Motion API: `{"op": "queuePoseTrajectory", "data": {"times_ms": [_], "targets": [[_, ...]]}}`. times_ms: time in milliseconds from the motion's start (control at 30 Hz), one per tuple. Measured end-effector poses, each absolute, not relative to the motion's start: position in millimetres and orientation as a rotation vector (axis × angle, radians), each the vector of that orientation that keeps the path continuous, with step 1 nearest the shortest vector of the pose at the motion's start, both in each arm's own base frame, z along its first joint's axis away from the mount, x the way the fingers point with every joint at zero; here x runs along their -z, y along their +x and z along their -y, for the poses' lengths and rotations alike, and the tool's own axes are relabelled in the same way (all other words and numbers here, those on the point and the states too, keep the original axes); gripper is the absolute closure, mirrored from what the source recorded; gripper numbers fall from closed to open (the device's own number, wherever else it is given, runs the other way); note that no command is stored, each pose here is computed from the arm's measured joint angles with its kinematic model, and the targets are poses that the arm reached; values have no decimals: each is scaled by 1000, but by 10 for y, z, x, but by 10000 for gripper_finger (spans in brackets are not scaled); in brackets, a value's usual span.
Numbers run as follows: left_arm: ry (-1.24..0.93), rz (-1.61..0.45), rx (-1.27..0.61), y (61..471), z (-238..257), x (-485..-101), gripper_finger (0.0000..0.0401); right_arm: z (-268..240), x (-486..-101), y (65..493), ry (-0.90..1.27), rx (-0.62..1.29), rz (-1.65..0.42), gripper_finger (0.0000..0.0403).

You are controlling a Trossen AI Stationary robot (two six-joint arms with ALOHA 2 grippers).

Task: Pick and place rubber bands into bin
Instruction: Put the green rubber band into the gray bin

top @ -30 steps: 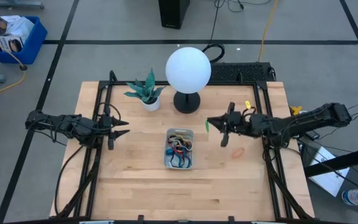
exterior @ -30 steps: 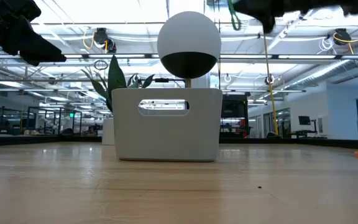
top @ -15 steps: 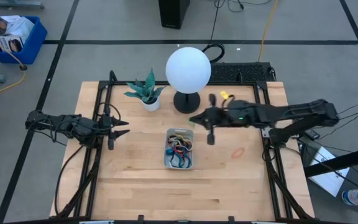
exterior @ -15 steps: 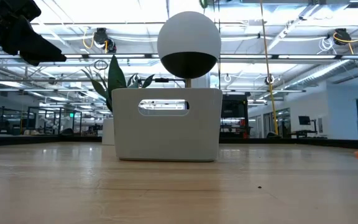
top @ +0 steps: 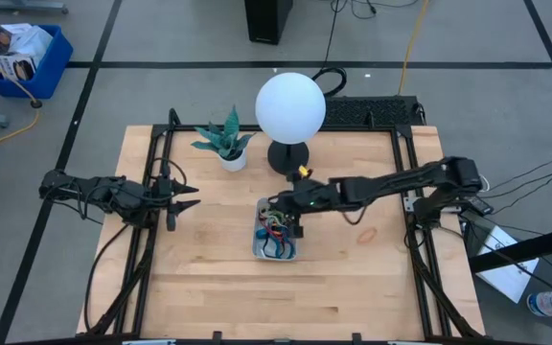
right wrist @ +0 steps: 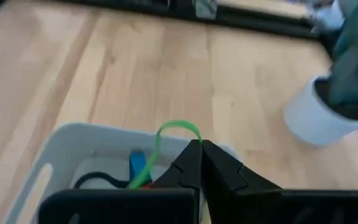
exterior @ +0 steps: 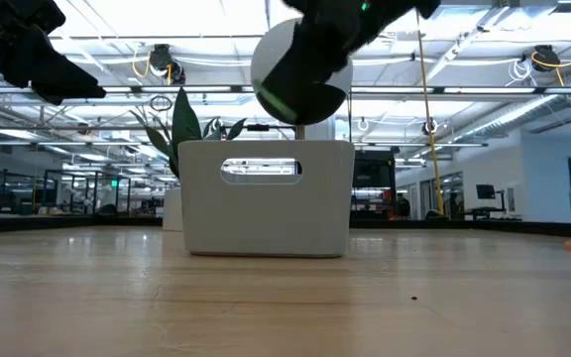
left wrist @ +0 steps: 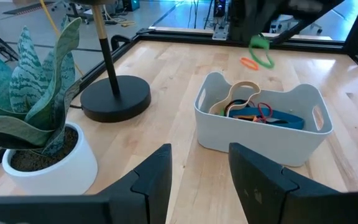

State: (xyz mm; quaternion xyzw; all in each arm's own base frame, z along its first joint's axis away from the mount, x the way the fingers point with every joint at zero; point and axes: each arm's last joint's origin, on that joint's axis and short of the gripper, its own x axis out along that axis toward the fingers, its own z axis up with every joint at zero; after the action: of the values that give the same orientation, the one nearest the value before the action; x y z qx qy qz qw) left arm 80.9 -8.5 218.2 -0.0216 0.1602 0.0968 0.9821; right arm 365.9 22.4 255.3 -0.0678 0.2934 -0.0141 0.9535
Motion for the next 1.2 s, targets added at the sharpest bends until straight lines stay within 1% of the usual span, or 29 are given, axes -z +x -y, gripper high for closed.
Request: {"op": "queuePoseTrajectory", "data": {"times_ms": [167, 300, 500, 933, 1200], "targets": [[-41, -323, -195, 809, 85, -2181, 235, -234, -2261, 3778, -127, 28, -673, 403], [-40, -324, -194, 808, 85, -2180, 235, -252, -2049, 3843, -93, -17, -731, 403], [-41, -324, -195, 809, 84, -2180, 235, -264, -1821, 3893, -65, -30, -798, 403], [-39, -329, -195, 806, 84, -2176, 235, -264, -1788, 3902, -35, -14, -805, 402], [-39, -329, -195, 807, 84, -2175, 235, -261, -1790, 3905, -44, -14, -802, 384]]}}
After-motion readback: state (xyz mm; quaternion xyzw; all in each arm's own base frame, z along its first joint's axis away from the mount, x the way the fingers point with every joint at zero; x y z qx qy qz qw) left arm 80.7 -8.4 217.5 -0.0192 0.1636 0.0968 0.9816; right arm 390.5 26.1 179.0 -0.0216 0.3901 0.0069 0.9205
